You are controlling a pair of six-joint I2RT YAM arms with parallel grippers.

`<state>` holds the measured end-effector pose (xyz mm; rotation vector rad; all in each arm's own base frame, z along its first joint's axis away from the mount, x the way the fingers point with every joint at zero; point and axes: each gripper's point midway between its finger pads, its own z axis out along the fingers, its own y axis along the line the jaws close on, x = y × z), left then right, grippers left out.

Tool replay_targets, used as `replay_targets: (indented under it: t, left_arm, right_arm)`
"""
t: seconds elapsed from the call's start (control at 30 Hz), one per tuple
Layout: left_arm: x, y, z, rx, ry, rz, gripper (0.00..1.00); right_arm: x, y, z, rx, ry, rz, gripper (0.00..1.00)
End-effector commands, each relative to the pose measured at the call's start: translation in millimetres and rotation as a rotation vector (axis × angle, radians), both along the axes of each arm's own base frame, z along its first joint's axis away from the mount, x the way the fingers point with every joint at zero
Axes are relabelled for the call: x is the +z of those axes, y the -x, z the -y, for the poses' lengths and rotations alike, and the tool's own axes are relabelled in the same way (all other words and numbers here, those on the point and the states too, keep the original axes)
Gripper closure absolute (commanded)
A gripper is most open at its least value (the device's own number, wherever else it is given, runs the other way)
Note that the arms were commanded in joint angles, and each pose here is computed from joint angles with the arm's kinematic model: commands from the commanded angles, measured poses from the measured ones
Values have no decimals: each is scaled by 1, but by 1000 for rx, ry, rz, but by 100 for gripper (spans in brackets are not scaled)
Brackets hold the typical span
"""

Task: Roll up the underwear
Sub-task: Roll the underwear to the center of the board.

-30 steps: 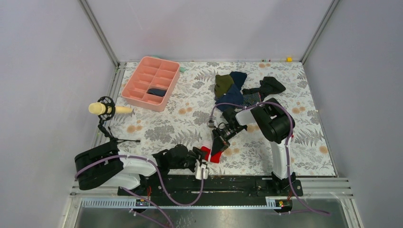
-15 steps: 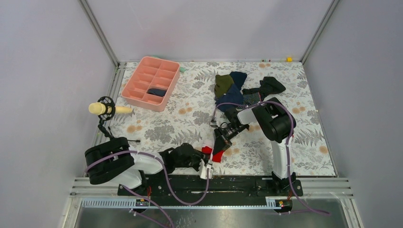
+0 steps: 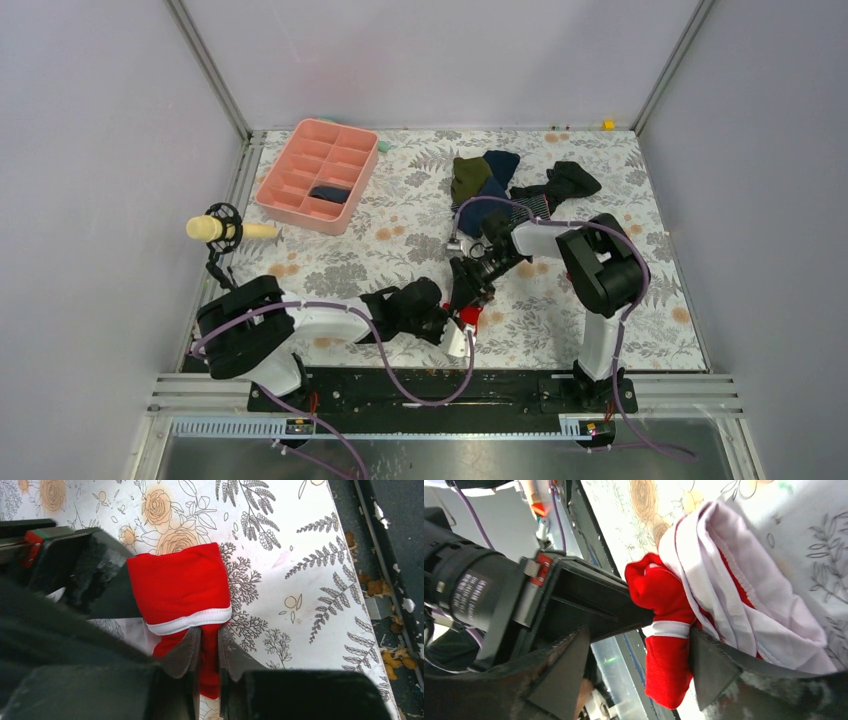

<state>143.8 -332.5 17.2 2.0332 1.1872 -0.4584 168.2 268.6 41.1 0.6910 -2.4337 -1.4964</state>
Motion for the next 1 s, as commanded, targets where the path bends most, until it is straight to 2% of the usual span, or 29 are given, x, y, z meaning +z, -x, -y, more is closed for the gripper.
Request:
replay_targets:
  t: [0.0,0.07,0.23,0.3,0.37,0.43,0.47,0.53,0.6,0.7,0.8,0.9,0.97]
  left_arm:
    - [-67,71,-69,-76,-335,-325,100]
    - [-65,74,-70,-103,-344,-344,100]
    - [-58,74,-64,-100,-359,-385,100]
    - [-57,69,-60,-70,-373,-419,100]
    - [-52,62,-53,-37,-369,-471,100]
    - [-44,53,-43,24,-349,-552,100]
    - [-38,48,-36,72,-332,-611,100]
    - [-24,42,-27,150,-306,-763,100]
    - [-12,40,-20,196,-299,-903,100]
    - [-4,42,-18,237,-325,-1041,100]
    - [-1,38,-14,336,-352,-1193,100]
    - [-4,28,-8,446,-359,-1319,100]
    - [-4,19,-3,500,-349,-1358,100]
  right_arm:
    - [43,-67,-3,-53,-72,276,13]
    - [72,-96,2,-107,-87,330,2]
    - [169,-160,19,-243,-125,671,0]
    - [210,-177,31,-352,-127,930,0]
    - [243,-177,53,-519,-115,1172,1]
    - [264,-163,79,-713,-126,1324,0]
    - [263,-149,89,-750,-121,1364,1]
    - [246,-117,96,-678,-95,1377,1]
    - [215,-80,102,-507,-51,1395,1]
    - [179,-33,113,-251,-24,1520,1]
    - [150,15,117,28,-82,1606,1]
    - [127,52,113,241,-172,1567,8]
    - [113,63,108,341,-200,1526,13]
